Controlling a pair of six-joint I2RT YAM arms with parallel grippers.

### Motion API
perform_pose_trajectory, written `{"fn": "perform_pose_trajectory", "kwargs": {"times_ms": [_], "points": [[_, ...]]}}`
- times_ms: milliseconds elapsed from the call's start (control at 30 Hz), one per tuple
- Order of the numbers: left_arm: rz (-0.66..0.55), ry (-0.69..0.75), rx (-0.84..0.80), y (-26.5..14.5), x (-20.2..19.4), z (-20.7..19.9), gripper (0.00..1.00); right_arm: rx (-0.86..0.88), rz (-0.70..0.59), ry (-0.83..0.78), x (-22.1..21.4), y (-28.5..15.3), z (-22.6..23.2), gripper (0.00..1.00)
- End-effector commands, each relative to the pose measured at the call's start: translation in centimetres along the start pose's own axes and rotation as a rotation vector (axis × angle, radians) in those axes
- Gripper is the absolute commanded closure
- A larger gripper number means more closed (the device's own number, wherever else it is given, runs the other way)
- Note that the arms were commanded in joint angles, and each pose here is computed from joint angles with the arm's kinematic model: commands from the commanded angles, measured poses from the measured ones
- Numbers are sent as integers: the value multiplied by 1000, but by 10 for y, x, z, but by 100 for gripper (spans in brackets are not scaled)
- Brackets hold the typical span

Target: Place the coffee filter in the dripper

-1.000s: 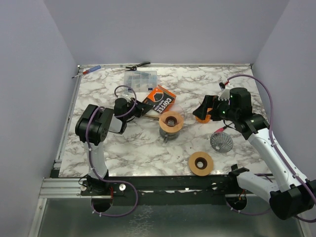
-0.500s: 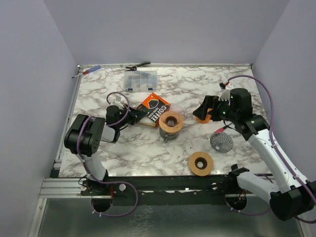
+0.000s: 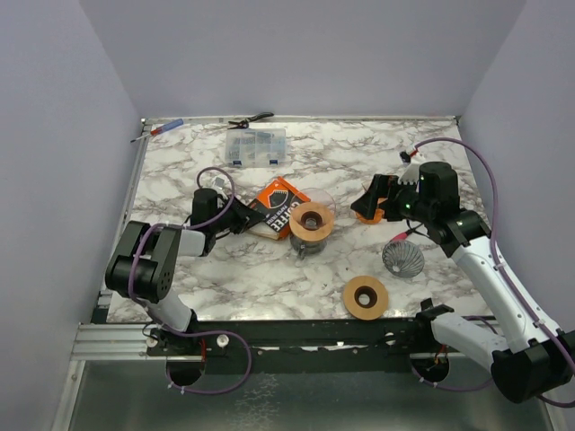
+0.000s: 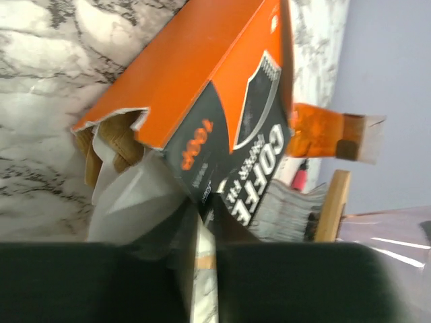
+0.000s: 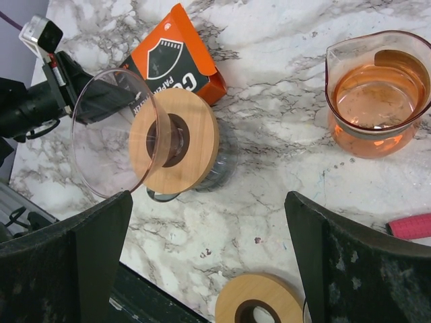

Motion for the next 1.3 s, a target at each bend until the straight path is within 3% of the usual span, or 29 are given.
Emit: {"fn": "perform_pose_trajectory", "kwargs": {"times_ms": [0,33,100,167,267,667,1000,1267], "points": [[14,64,97,-8,1,7,63,15,-27,6,2,-2,2,1],[7,76,109,-11,2,6,45,16,-27,6,2,-3,2,1],[-15,103,133,-15,7,2,25,19,-26,8,1,-3,2,1],[-43,125,164,-22,12,-2,16,17,-29,8,1,-4,1,1],[-74,148,192,-31,16,-6,13,18,-28,8,0,-4,2,1],[-161,201,303,-62,17,-4,18,26,-22,16,-5,-3,1,1],[-113,165,314,-48,11,14,44,30,-19,26,-9,-2,-1,1],[-111,151,322,-38,13,21,50,28,-19,34,-10,-1,-1,1]]}}
Point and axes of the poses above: each gripper's point midway between its finger pads, its own y axis out along the fingers, its own z axis along the line the jaws close on, x = y × z, the point moved 5 cm from there along -y, back along the fingers, and after that the axes turned 4 degrees about y, right-handed, at the moved point
